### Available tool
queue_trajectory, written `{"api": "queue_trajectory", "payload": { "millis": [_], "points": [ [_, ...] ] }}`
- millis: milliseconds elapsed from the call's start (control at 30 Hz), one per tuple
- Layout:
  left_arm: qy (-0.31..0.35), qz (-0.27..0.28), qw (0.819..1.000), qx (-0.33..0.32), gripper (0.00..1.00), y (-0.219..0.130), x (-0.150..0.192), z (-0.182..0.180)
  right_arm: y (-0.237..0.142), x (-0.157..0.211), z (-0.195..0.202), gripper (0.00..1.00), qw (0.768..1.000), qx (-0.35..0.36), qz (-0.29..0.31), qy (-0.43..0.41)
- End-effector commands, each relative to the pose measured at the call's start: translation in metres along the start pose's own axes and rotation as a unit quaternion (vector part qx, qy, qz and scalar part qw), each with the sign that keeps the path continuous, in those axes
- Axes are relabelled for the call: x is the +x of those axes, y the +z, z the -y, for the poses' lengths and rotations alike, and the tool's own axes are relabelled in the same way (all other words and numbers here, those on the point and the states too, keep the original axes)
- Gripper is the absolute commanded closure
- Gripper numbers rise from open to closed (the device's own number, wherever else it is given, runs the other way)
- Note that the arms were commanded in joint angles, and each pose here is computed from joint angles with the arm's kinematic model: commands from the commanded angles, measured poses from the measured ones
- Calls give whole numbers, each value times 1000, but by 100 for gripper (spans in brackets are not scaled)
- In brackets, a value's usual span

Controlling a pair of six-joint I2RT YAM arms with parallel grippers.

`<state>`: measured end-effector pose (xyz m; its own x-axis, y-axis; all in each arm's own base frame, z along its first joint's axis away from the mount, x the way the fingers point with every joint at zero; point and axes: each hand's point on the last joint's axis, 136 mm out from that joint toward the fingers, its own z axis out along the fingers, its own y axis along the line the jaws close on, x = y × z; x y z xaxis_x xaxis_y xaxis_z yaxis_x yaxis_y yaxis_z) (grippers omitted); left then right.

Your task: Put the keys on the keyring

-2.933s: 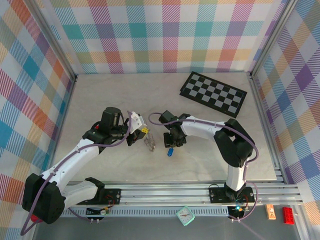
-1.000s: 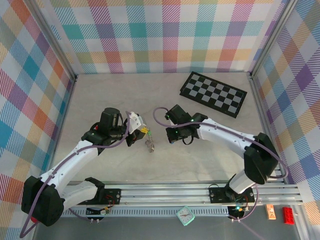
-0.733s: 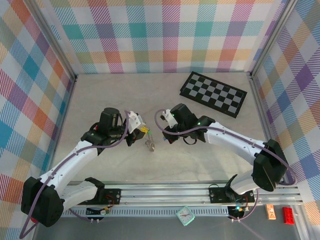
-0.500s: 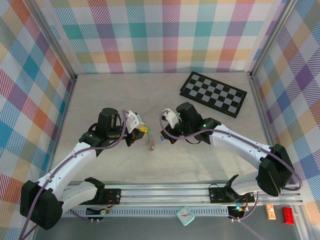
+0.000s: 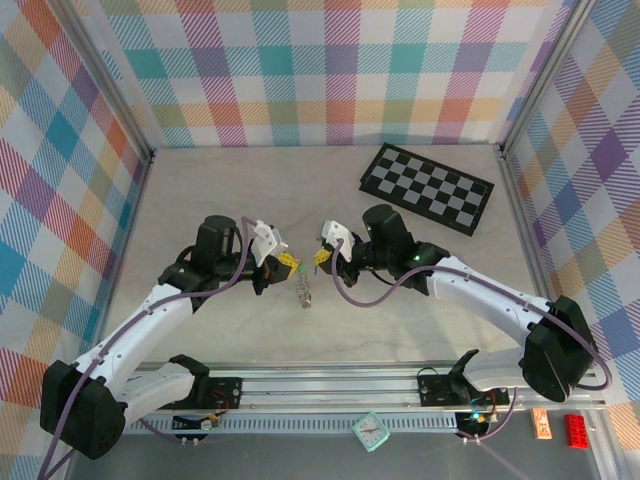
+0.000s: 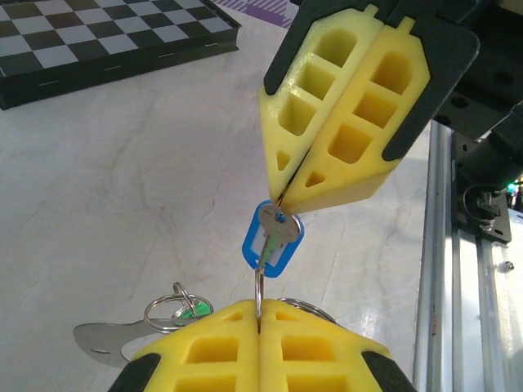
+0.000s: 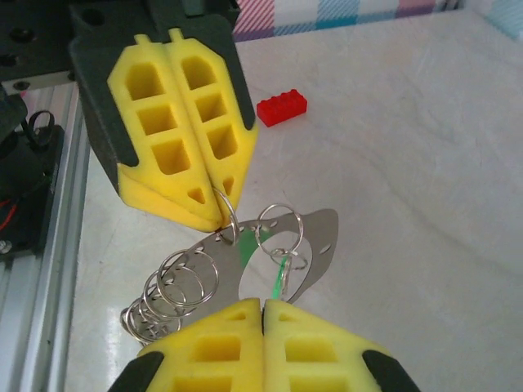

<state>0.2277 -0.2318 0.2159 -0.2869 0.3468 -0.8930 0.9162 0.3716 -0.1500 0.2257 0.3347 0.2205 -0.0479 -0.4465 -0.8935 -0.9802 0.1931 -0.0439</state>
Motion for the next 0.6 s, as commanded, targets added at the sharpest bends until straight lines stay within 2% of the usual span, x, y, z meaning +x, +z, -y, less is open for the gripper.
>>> {"api": "queue_trajectory", "payload": {
  "millis": [0, 233, 567],
  "points": [
    [-7, 17, 999, 29, 100, -3, -20, 10, -6, -14, -2, 100, 993, -1, 31, -114],
    [-41, 11, 998, 36, 100, -1, -23, 9, -4, -18, 0, 100, 974, 19, 37, -221],
    [-68, -2, 997, 30, 100, 6, -17, 2, -3, -23, -9, 100, 965, -1, 63, -256]
  ]
}}
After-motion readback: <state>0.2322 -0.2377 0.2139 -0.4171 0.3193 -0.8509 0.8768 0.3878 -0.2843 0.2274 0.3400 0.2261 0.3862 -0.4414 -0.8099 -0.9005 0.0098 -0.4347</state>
